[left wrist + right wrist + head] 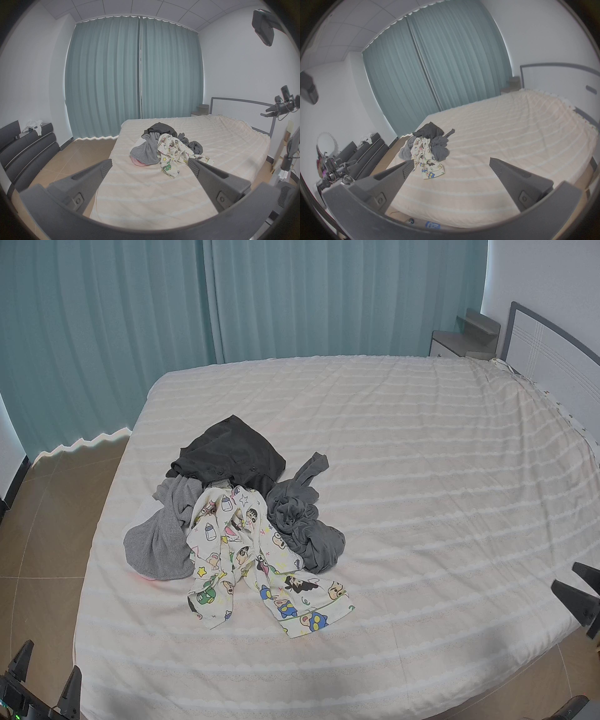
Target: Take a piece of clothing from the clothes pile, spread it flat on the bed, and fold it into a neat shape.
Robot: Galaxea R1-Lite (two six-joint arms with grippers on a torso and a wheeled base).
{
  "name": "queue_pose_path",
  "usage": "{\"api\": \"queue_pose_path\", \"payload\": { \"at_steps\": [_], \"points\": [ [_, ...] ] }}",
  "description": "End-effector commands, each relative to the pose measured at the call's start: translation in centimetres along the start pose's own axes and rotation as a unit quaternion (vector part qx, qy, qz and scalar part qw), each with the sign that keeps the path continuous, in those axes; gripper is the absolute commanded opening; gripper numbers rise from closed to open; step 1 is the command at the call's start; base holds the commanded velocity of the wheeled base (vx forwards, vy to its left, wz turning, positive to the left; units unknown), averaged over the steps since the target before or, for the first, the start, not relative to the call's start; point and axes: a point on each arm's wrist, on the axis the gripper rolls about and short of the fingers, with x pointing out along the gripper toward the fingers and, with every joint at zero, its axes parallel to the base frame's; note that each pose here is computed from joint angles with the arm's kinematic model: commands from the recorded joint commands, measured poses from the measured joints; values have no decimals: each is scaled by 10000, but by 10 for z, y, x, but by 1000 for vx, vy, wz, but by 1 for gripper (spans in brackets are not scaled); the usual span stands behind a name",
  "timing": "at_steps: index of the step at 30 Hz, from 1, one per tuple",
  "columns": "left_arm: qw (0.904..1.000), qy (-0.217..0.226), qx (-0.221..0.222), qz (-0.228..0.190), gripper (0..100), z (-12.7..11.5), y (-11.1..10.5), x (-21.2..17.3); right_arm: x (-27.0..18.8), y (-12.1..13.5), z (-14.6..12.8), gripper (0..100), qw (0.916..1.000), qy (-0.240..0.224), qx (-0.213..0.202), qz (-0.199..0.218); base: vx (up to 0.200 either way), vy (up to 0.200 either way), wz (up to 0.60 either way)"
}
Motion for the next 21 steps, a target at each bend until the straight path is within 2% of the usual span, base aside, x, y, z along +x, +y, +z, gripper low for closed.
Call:
{"api": "queue_pose_path", "payload": {
  "at_steps": [1, 4, 12, 16, 18, 21],
  "points": [
    [10000, -39, 0, -7, 100, -3, 0, -1, 198, 6, -39, 100, 9585, 2316, 1508, 695, 0, 0, 0],
    [10000, -39, 0, -7, 100, -3, 0, -1, 225, 13, -56, 100, 9538, 2377, 1704, 682, 0, 0, 0],
    [10000, -39, 0, 1, 100, -3, 0, -1, 281, 23, -84, 100, 9494, 2571, 1671, 675, 0, 0, 0],
    [10000, -39, 0, -7, 100, -3, 0, -1, 303, 36, -103, 100, 9462, 2733, 1562, 746, 0, 0, 0],
    [10000, -39, 0, -7, 100, -3, 0, -1, 311, 42, -112, 100, 9458, 2793, 1494, 713, 0, 0, 0],
    [10000, -39, 0, 1, 100, -3, 0, -1, 328, 53, -120, 100, 9497, 2722, 1387, 682, 0, 0, 0]
  ]
}}
